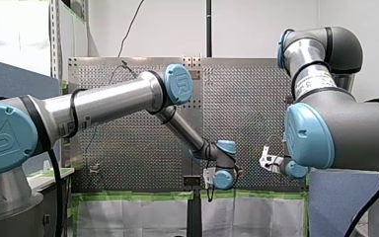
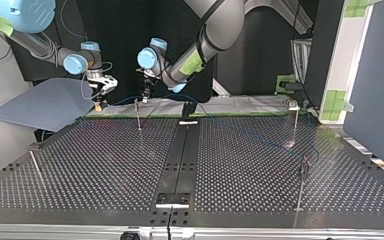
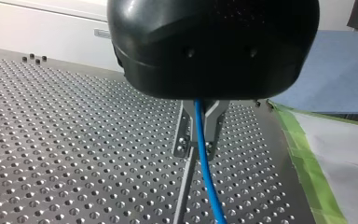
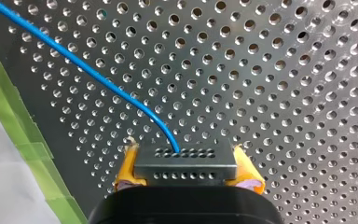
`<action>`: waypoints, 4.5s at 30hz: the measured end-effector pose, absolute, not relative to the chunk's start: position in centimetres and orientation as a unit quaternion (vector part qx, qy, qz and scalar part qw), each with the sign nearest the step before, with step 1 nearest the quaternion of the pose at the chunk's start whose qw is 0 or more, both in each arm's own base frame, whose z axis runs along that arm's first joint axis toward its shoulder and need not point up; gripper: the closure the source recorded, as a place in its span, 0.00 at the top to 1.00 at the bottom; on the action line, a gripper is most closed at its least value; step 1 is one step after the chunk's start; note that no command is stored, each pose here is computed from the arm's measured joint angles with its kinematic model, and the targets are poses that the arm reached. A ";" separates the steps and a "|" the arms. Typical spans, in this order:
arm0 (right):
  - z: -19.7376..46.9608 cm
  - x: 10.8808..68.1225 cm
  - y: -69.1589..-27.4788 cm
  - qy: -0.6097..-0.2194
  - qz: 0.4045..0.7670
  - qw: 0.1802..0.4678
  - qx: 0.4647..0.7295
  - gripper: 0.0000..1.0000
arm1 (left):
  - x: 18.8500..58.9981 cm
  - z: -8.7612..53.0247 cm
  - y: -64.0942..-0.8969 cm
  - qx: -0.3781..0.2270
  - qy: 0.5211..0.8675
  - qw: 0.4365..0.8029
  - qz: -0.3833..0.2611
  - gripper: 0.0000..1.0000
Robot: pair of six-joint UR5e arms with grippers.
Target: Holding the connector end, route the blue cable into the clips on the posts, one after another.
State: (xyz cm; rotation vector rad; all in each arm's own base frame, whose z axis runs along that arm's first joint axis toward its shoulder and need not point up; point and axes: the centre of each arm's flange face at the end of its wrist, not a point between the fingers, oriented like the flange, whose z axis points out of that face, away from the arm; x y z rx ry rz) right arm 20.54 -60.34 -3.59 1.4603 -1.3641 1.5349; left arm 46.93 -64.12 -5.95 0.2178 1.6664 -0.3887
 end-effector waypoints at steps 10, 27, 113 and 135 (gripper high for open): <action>-3.3 20.6 -60.8 -0.517 0.586 0.303 0.545 0.00 | 47.6 -5.9 -63.6 0.091 0.737 0.650 -0.163 0.00; -2.7 20.8 -61.7 -0.512 0.593 0.307 0.540 0.00 | 49.3 -7.2 -62.4 0.093 0.741 0.644 -0.165 0.00; -4.6 19.9 -65.7 -0.575 0.559 0.319 0.505 0.00 | 56.3 -7.7 -61.0 0.075 0.745 0.640 -0.174 0.00; -3.9 20.0 -66.7 -0.575 0.561 0.333 0.493 0.00 | 58.7 -7.2 -59.0 0.054 0.741 0.653 -0.148 0.00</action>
